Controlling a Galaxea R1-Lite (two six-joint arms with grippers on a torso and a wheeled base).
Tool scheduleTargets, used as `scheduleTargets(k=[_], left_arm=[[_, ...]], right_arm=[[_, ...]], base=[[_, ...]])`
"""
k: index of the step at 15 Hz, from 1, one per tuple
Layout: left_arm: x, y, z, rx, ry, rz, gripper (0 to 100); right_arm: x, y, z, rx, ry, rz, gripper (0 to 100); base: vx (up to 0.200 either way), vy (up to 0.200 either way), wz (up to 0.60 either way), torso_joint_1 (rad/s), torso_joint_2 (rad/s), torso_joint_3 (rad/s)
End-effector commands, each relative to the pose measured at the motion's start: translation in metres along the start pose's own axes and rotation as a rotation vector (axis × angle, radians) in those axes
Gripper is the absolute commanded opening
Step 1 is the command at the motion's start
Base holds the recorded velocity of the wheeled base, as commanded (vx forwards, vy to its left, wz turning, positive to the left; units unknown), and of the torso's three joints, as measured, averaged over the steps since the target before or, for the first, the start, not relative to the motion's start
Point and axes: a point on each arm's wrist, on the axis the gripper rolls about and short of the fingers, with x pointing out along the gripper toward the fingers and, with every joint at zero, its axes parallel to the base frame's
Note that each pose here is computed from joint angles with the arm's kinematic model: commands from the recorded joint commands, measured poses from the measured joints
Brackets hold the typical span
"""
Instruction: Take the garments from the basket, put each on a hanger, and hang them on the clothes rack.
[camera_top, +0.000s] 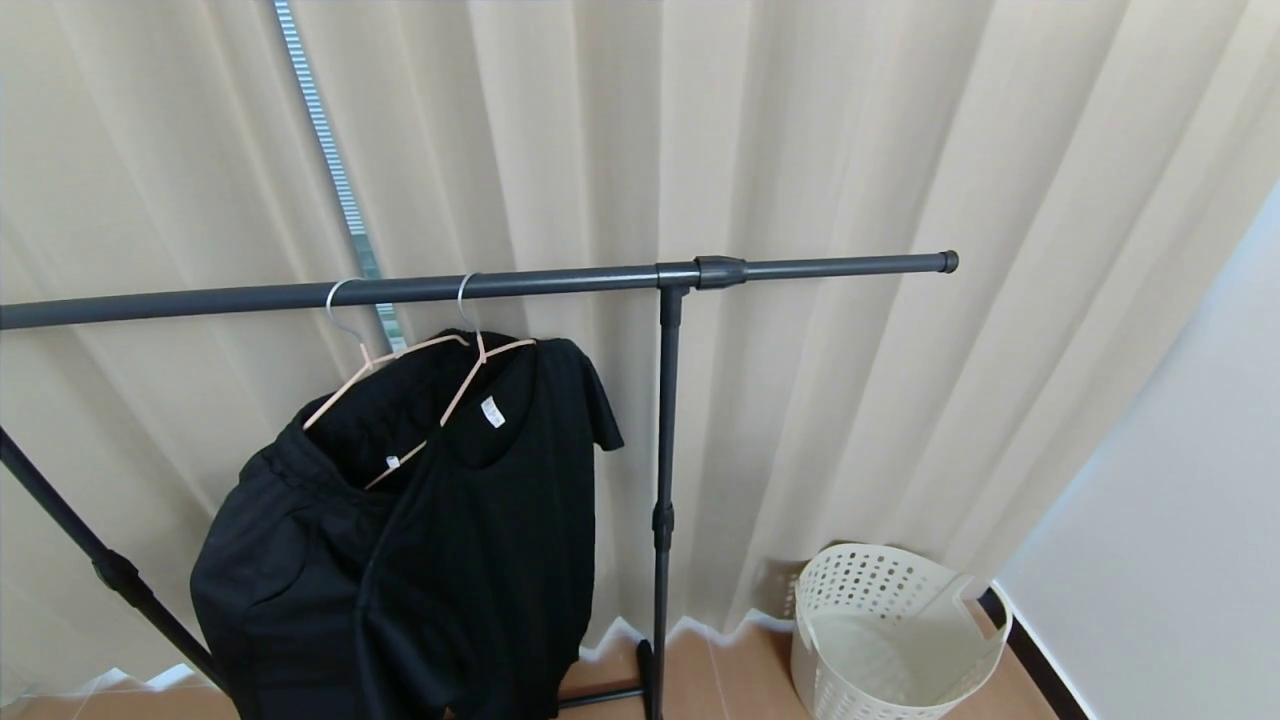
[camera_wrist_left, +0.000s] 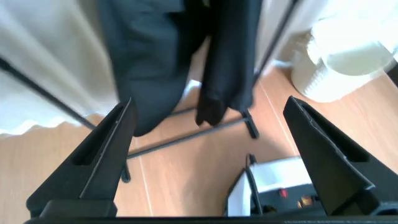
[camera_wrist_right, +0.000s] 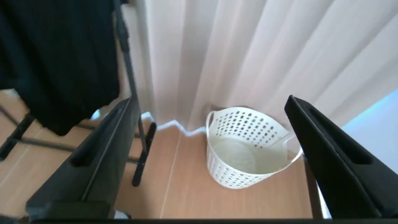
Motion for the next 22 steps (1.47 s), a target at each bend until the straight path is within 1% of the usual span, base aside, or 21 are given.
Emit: scheduleTargets(k=[1,2,4,5,6,7,9,11,12,16,18,22], left_arm=[[-0.009,0.001,-0.004,-0.035,-0.122,0.059,100],[-0.012,0.001,-0.005,-0.041,-0.158,0.069,100],[-0.015,0.001,-0.007,-0.065,-0.193,0.134,100],[-0.018,0.0,-0.009,-0.07,-0.234,0.174,100],[-0.021,0.0,-0.011,-0.069,-0.281,0.172,100],[-0.025,-0.001,-0.014,-0.057,-0.359,0.134,100],[-0.025,-0.002,-0.014,-0.053,-0.355,0.116,100],[-0.025,-0.002,-0.014,-0.05,-0.356,0.115,100],[-0.025,-0.002,-0.014,-0.053,-0.355,0.115,100],[-0.025,-0.001,-0.014,-0.06,-0.358,0.118,100],[-0.025,-0.001,-0.014,-0.08,-0.36,0.115,100],[-0.025,-0.001,-0.014,-0.081,-0.36,0.114,100]], right_arm=[[-0.008,0.002,-0.003,0.015,-0.084,-0.07,100],[-0.009,0.002,-0.004,0.018,-0.083,-0.104,100],[-0.01,0.003,-0.004,0.019,-0.101,-0.131,100],[-0.012,0.003,-0.005,0.02,-0.121,-0.15,100],[-0.013,0.004,-0.005,0.021,-0.129,-0.157,100],[-0.015,0.004,-0.006,0.022,-0.163,-0.164,100],[-0.016,0.004,-0.005,0.06,-0.181,-0.169,100],[-0.016,0.005,-0.006,0.063,-0.179,-0.156,100],[-0.016,0.006,-0.006,0.083,-0.182,-0.104,100],[-0.016,0.006,-0.006,0.082,-0.18,-0.105,100],[-0.016,0.006,-0.006,0.083,-0.182,-0.105,100],[-0.016,0.006,-0.006,0.083,-0.182,-0.105,100]], base=[[0.0,0.0,0.0,0.0,0.0,0.0],[0.0,0.0,0.0,0.0,0.0,0.0],[0.0,0.0,0.0,0.0,0.0,0.0],[0.0,0.0,0.0,0.0,0.0,0.0],[0.0,0.0,0.0,0.0,0.0,0.0],[0.0,0.0,0.0,0.0,0.0,0.0],[0.0,0.0,0.0,0.0,0.0,0.0],[0.0,0.0,0.0,0.0,0.0,0.0],[0.0,0.0,0.0,0.0,0.0,0.0],[0.0,0.0,0.0,0.0,0.0,0.0],[0.0,0.0,0.0,0.0,0.0,0.0],[0.0,0.0,0.0,0.0,0.0,0.0]])
